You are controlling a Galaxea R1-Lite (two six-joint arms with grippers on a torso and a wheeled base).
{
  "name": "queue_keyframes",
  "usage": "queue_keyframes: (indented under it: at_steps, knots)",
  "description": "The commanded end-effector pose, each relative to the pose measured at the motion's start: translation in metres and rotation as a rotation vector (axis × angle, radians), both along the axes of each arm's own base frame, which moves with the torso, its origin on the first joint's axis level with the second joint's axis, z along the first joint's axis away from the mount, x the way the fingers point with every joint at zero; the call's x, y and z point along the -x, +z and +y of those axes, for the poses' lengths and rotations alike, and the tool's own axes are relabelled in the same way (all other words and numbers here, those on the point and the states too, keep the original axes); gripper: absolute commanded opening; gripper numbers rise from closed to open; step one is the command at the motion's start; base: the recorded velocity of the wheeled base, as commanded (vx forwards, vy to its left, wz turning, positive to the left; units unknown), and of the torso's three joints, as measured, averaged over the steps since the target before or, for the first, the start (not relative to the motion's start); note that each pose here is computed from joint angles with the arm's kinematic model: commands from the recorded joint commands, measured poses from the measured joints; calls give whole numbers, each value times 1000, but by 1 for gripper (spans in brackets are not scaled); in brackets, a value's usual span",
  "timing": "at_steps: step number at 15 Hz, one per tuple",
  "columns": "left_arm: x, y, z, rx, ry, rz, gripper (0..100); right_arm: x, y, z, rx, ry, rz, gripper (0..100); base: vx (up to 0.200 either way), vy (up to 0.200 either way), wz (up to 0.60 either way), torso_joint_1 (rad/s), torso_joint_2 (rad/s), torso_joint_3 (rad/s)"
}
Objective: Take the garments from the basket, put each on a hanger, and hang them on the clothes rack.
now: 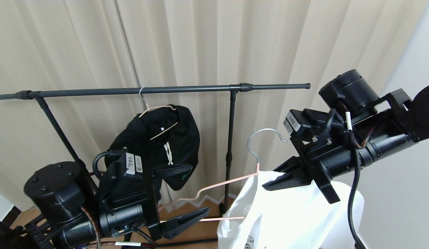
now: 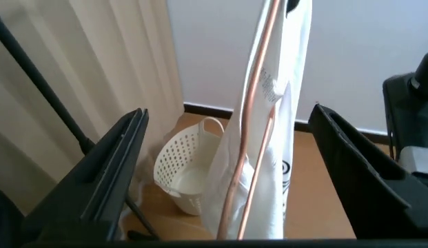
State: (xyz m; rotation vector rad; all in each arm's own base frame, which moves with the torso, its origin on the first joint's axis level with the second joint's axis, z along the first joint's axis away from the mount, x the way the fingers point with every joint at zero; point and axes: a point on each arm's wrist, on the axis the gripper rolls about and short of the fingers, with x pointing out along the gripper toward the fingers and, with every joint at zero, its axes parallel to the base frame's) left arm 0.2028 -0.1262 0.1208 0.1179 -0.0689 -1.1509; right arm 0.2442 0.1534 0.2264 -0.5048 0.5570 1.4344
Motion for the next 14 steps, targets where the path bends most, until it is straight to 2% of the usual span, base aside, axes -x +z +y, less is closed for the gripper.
queue_keyframes:
  at_steps: [1, 3, 5, 7, 8, 9, 11, 14]
  knots:
    - [7, 5, 9, 27, 35, 0, 100, 3, 4, -1, -7, -2, -10, 0, 0, 0, 0, 0, 0, 0]
    - [13, 13, 22, 51, 104, -20, 100, 3, 7, -3, -5, -33, -4, 0, 0, 0, 0, 0, 0, 0]
    - [21, 20, 33, 86, 144, -3, 100, 3, 10, -3, 23, -88, -24, 0, 0, 0, 0, 0, 0, 0]
    - [23, 24, 37, 148, 251, 54, 100, 1, 15, -2, 13, -149, -48, 0, 0, 0, 0, 0, 0, 0]
    - [23, 23, 37, 187, 317, 111, 100, 1, 18, 0, 31, -211, -74, 0, 0, 0, 0, 0, 0, 0]
    - [22, 20, 37, 187, 355, 151, 100, 4, 21, 4, 42, -246, -101, 0, 0, 0, 0, 0, 0, 0]
    - [22, 9, 26, 114, 375, 252, 100, 8, 24, 9, 65, -306, -181, 0, 0, 0, 0, 0, 0, 0]
    - [11, 3, -12, -19, 492, 373, 100, 10, 21, 16, 48, -362, -264, 0, 0, 0, 0, 0, 0, 0]
